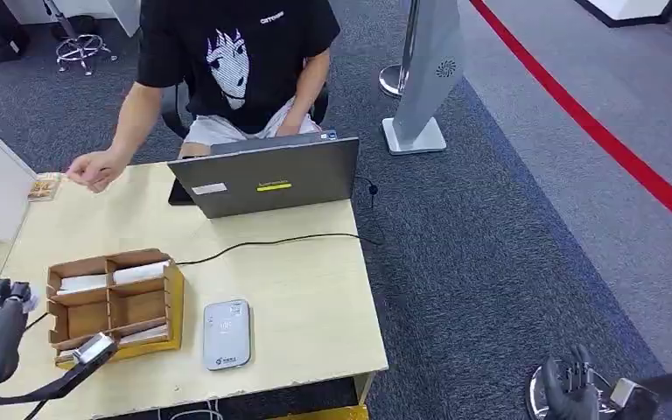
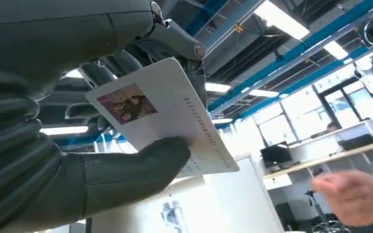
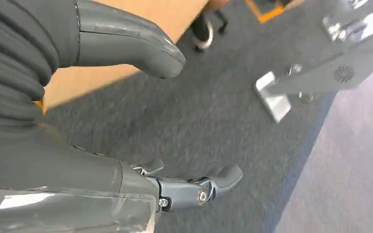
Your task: Pass the card to the sensor for recognition and then transmit it.
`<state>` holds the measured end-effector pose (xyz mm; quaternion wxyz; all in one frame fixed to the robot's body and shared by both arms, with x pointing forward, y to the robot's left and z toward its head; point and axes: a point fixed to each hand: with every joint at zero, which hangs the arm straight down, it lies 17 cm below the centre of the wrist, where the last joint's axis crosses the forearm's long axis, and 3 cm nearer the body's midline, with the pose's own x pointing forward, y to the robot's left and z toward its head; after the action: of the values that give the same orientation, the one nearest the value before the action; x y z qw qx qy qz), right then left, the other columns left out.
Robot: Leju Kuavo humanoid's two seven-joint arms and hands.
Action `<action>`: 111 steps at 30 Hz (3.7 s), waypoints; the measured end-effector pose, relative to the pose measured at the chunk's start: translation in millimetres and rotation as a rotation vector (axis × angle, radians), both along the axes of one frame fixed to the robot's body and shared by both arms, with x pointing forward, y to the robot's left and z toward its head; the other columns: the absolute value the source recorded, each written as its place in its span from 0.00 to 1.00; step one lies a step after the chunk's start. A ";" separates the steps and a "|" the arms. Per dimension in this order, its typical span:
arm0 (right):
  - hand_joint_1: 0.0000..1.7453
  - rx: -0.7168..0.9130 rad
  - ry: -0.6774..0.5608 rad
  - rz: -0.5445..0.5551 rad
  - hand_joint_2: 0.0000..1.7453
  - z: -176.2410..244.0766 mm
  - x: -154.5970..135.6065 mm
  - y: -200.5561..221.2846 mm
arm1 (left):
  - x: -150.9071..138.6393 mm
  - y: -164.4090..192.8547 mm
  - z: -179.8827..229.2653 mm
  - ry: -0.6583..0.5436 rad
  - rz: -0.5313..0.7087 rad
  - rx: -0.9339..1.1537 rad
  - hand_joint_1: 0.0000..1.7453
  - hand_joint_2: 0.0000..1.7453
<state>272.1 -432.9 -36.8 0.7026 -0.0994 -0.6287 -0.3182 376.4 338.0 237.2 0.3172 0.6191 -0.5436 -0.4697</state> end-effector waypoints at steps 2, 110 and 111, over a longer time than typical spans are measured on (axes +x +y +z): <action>0.00 -0.019 0.006 -0.005 1.00 1.7 -1.4 -0.9 | -1.0 -12.2 -0.9 0.000 -0.019 -0.030 1.00 1.00; 0.00 -0.098 0.177 0.250 1.00 -44.0 -29.5 103.1 | 10.1 41.8 17.9 -0.073 0.068 -0.141 1.00 1.00; 0.00 -0.099 0.177 0.250 1.00 -43.8 -29.2 103.2 | 8.8 46.4 17.6 -0.073 0.078 -0.139 1.00 1.00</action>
<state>242.9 -329.7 -80.7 0.7836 -0.0823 -0.5867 -0.1869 385.1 384.4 254.8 0.3571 0.6330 -0.5617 -0.3953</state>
